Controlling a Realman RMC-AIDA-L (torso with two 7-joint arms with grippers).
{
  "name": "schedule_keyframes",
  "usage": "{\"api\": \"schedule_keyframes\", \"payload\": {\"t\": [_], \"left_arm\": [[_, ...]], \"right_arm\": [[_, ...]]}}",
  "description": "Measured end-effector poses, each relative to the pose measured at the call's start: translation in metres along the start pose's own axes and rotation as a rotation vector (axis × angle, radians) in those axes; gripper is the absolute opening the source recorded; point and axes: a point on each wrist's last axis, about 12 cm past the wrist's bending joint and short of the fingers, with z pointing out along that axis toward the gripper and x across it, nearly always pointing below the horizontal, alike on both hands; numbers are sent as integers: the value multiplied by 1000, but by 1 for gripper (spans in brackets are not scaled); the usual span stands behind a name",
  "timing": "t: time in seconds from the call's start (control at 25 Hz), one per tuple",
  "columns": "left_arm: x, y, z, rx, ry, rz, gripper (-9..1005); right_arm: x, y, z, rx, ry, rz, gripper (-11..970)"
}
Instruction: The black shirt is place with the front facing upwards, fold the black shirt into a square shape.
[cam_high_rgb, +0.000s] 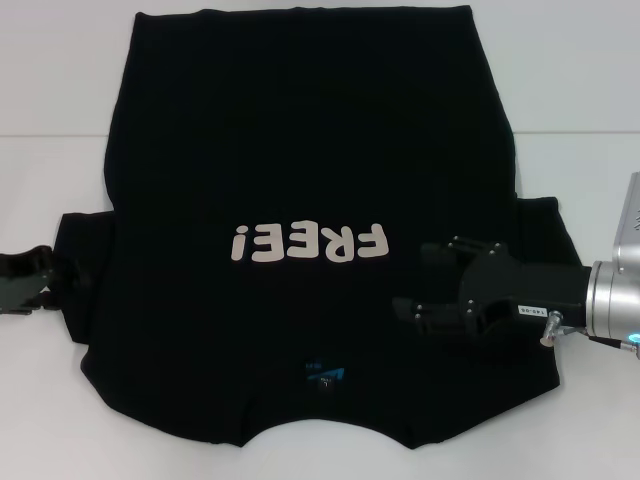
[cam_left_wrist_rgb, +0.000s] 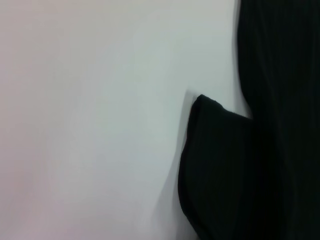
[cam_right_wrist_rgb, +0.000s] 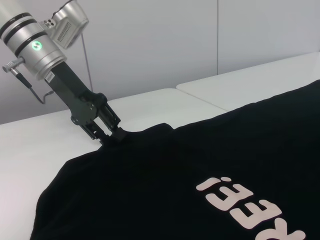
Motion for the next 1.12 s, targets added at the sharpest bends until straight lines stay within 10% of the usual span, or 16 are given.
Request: {"api": "schedule_keyframes", "payload": {"t": [0.2,0.64,1.12], "left_arm": [[-1,-3,0,-6,-4,19,474],[-2,-3,1,-16,-11,29,63],[-1,-12,1,-12,0,119,44]], "right_arm": [[0,0,0,0,0,0,939],[0,0,0,-1,-1,0,939],[-1,-1,0,1,-2,-3,939]]}}
